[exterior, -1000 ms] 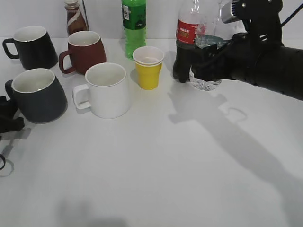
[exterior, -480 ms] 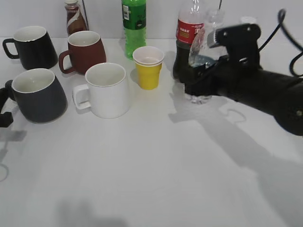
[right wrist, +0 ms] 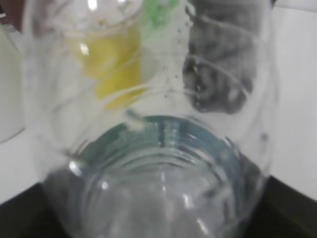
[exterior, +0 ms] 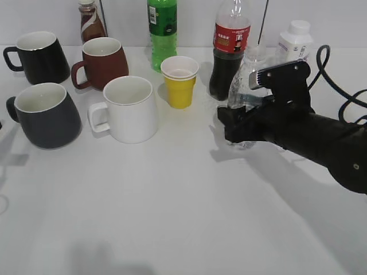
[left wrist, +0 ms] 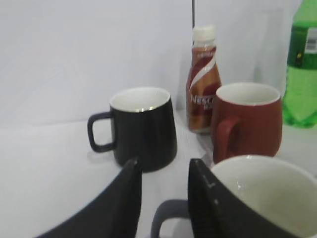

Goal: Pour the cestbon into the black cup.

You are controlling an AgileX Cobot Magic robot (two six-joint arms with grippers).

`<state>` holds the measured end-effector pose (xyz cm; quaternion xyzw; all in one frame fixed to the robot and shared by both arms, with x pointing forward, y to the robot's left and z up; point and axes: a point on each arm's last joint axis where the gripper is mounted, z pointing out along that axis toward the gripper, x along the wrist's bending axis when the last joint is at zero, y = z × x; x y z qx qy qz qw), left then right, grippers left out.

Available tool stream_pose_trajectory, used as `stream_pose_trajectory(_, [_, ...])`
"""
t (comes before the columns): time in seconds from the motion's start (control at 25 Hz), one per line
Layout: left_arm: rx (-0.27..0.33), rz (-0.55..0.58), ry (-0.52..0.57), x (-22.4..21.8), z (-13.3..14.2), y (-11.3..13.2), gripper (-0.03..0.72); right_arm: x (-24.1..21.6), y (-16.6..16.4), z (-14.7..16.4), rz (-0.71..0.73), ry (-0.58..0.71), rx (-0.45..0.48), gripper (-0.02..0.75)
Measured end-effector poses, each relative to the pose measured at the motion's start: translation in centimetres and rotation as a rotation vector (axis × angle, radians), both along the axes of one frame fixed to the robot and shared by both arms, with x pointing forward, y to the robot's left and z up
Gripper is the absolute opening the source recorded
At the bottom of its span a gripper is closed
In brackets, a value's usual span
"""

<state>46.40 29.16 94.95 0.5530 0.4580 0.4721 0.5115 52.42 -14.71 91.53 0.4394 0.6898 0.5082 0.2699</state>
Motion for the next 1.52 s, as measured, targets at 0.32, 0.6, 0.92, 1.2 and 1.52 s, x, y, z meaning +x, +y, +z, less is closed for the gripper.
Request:
stream_pose_trajectory(0.32, [0.025,0.005,-0.014,-1.1,2.3,0.0,0.244,-0.1,0.0,2.5,0.027,-0.159,-0.012,0.613])
stream_pose_trajectory(0.6, [0.029,0.051,0.082,-4.1,7.9,0.4,0.246,-3.7,-2.0,12.2,0.026,-0.288,0.001,0.617])
stream_pose_trajectory(0.92, [-0.046,0.239,0.235,-13.8,16.8,1.8,0.550,-13.4,-7.3,19.9,0.005,-0.278,-0.068,0.617])
stream_pose_trajectory(1.2, [-0.084,0.165,0.373,-20.7,16.2,1.1,0.575,-22.8,-12.3,18.9,-0.010,-0.010,-0.118,0.617])
stream_pose_trajectory(1.52, [-0.058,0.149,0.417,-24.7,13.5,1.0,0.549,-27.6,-14.7,16.1,0.005,0.166,-0.186,0.614])
